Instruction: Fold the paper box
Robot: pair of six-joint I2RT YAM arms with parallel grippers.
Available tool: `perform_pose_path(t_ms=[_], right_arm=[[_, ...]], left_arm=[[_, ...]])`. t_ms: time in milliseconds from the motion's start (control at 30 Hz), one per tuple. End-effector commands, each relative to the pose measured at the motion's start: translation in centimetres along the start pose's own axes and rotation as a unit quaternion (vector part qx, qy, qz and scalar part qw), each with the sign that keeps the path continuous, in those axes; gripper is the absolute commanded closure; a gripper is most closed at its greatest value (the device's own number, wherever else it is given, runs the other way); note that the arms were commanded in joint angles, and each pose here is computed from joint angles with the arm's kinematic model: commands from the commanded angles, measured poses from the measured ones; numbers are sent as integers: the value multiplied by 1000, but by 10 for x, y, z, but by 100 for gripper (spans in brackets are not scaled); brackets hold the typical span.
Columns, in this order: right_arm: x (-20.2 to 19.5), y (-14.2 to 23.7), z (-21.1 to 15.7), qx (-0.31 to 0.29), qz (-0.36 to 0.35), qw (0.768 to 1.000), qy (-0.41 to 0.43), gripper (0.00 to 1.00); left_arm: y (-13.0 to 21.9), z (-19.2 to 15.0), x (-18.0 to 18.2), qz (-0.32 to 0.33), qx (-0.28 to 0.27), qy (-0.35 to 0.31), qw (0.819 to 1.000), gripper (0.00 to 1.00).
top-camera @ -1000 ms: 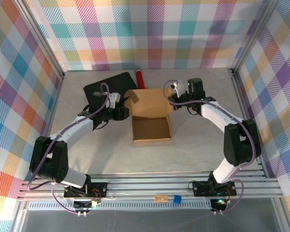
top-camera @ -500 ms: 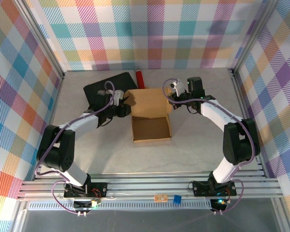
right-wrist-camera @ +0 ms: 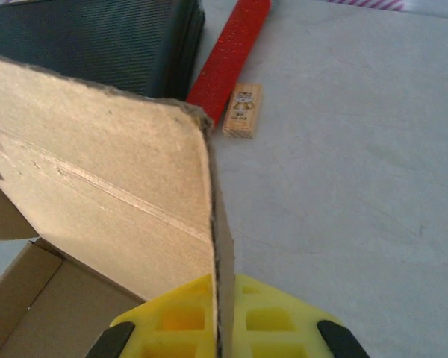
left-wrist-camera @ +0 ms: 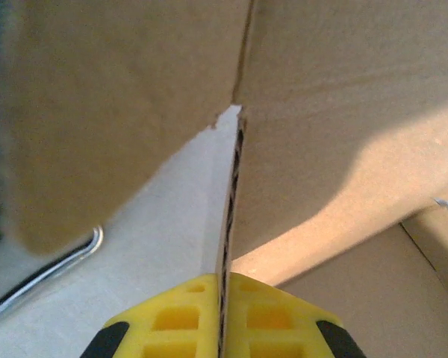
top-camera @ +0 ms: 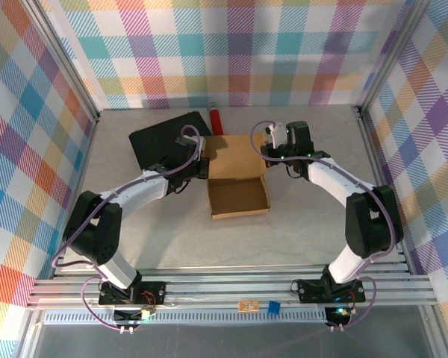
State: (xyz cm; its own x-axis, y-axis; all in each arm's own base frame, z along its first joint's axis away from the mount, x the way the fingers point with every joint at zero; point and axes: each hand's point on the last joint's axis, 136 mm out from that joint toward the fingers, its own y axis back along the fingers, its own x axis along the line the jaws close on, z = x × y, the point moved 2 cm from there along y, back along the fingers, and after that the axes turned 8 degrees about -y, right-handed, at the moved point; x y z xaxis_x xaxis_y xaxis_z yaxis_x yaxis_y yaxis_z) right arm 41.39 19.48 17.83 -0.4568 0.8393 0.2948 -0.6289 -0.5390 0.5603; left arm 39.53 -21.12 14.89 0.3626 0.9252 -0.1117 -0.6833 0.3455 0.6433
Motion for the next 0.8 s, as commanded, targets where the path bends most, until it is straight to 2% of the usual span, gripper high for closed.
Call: perform_pose_path(t_ms=[0, 200, 300, 433, 633, 767], right_arm=[[19, 8, 13, -63, -24, 997, -27, 100], [10, 18, 23, -150, -66, 981, -100, 100], [11, 17, 30, -170, -63, 976, -122, 100], [19, 7, 27, -169, -58, 974, -139, 99], [26, 6, 12, -142, -59, 972, -176, 79], [33, 24, 16, -125, -55, 974, -179, 56]], left_arm=[[-4, 5, 6, 79, -9, 20, 997, 100], [1, 37, 23, 147, -108, 79, 980, 100], [-4, 50, 18, 128, -159, 95, 974, 100], [-15, 52, 11, 108, -182, 90, 973, 100], [-21, 29, 9, 105, -187, 46, 976, 100], [-19, 19, 2, 96, -189, 0, 977, 100]])
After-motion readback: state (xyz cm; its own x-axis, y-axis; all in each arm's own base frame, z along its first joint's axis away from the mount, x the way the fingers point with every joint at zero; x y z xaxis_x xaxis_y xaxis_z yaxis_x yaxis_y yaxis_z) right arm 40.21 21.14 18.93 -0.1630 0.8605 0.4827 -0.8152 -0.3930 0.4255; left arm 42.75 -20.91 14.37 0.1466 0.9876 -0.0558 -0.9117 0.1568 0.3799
